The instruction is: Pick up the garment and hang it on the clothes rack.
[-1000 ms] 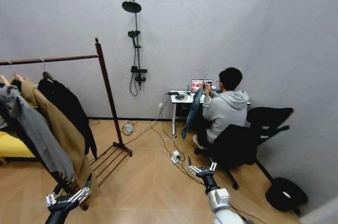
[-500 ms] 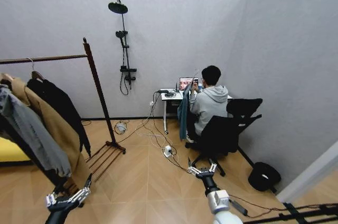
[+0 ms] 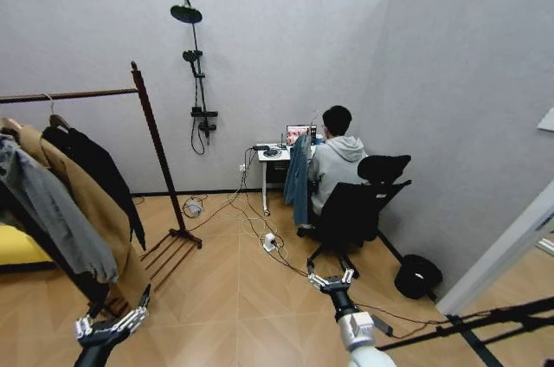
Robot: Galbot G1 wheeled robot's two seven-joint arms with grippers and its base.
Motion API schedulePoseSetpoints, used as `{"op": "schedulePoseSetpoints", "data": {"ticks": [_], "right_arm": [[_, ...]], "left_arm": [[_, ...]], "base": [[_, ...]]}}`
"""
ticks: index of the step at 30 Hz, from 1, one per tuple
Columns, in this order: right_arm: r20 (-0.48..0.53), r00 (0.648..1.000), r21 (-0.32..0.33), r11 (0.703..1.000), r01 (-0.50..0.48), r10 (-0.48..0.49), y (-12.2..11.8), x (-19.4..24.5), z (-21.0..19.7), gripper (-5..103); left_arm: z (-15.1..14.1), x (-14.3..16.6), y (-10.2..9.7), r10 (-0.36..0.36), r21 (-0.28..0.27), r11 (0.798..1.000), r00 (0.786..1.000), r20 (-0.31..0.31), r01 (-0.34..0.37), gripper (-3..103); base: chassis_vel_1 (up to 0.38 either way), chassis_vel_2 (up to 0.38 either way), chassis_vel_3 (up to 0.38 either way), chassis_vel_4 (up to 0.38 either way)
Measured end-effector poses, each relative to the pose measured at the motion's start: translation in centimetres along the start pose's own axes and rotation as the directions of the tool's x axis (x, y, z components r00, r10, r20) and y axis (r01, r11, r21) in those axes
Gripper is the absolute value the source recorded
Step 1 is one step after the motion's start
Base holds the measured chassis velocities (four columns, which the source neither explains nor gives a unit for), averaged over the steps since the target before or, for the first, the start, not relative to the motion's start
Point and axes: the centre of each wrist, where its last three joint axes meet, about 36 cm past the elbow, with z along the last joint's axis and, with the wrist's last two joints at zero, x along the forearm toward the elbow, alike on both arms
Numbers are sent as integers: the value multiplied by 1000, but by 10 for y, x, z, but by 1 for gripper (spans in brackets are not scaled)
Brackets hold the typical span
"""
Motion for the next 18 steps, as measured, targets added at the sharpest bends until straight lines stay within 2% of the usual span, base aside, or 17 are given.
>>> {"op": "schedulePoseSetpoints", "data": {"ticks": [18], "right_arm": [[-5, 1000, 6, 1000, 4, -4, 3, -1, 4, 100]], "left_arm": [[0, 0, 0, 0, 0, 1000, 1000, 0, 0, 100]], "base": [[81, -95, -94, 74]]}}
